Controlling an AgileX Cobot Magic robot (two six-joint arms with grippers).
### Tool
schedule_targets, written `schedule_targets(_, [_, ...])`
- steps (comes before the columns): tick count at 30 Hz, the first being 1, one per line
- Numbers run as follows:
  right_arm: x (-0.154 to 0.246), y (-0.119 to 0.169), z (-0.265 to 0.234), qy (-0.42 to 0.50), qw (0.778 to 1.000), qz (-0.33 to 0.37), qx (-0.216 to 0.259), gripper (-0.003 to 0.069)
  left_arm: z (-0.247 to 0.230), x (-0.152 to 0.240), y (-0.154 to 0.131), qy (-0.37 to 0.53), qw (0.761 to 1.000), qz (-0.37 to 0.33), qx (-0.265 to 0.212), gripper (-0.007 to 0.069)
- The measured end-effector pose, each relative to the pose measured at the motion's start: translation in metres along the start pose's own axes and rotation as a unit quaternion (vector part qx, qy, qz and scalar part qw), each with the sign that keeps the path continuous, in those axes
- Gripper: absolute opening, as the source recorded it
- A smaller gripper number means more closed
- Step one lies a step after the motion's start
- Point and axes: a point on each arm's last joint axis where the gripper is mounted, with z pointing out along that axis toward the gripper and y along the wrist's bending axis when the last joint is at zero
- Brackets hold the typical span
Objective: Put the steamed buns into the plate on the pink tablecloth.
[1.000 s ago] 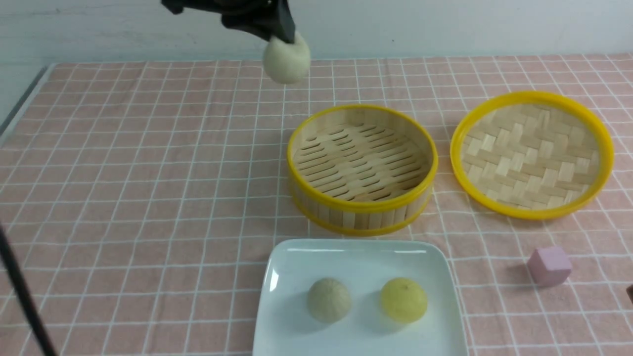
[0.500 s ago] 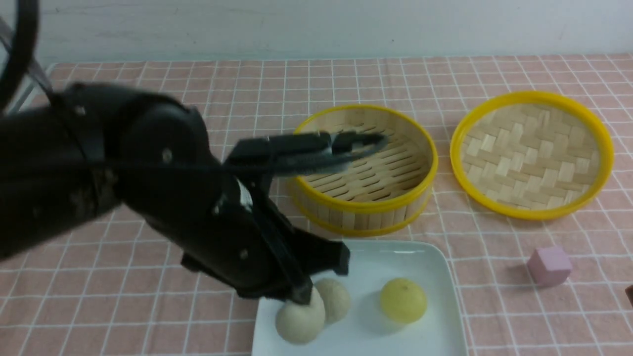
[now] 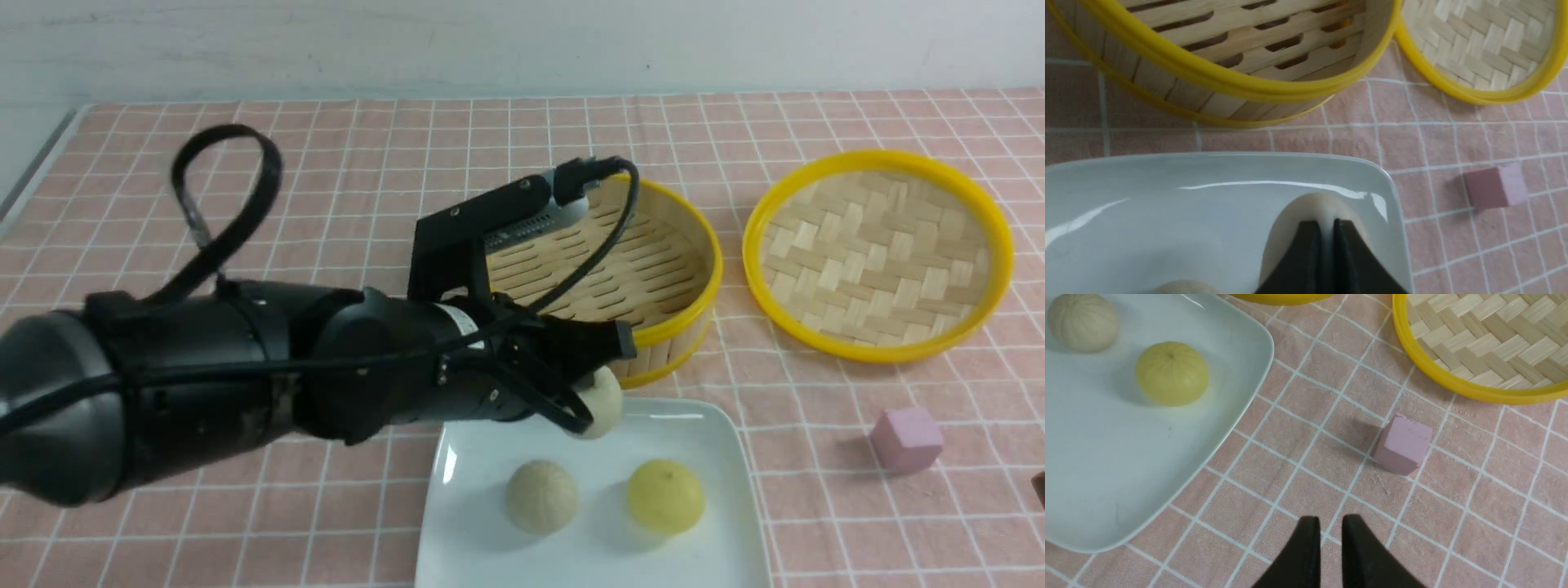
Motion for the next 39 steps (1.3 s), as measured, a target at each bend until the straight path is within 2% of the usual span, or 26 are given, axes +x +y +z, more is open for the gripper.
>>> schedule_targets(11, [0.0,0.0,0.0,0.0,1.0,0.001,-0.001,0.0118,0.047,0.013,0.022,-0.002,0.999,-0.007,-0.034,0.0048])
schedule_targets(15, [0.0,0.0,0.0,0.0,1.0,0.001,-0.001,0.0122,0.054,0.018,0.027,0.011,0.999,-0.008,-0.045,0.0102])
schedule_targets(19, [0.0,0.0,0.0,0.002,1.0,0.002,-0.001,0.0123,0.054,0.02,0.027,0.02,0.999,-0.008,-0.048,0.0231])
schedule_targets(22, [0.001,0.0,0.0,0.008,1.0,0.003,-0.001,0.0123,0.054,0.022,0.028,0.028,0.998,-0.009,-0.051,0.0283])
schedule_targets(25, [0.004,0.0,-0.002,0.03,1.0,0.007,0.001,0.0123,0.05,0.022,0.027,0.038,0.998,-0.007,-0.052,0.0377])
schedule_targets(28, [0.002,-0.001,-0.013,0.042,0.999,0.021,-0.006,0.0123,0.043,0.019,0.022,0.038,0.998,0.008,-0.045,0.0426])
schedule_targets(35, [-0.004,-0.002,-0.064,0.006,0.997,0.051,-0.054,0.0119,0.019,0.007,0.009,0.013,0.998,0.064,-0.021,0.0461])
schedule_targets(38, [0.002,-0.004,-0.08,-0.017,0.996,0.059,-0.065,0.0078,0.011,0.003,0.006,0.005,0.996,0.091,-0.016,0.0457])
schedule_targets(39, [0.006,-0.005,-0.087,-0.032,0.995,0.063,-0.07,0.0044,0.006,0.002,0.004,0.002,0.994,0.109,-0.014,0.0447])
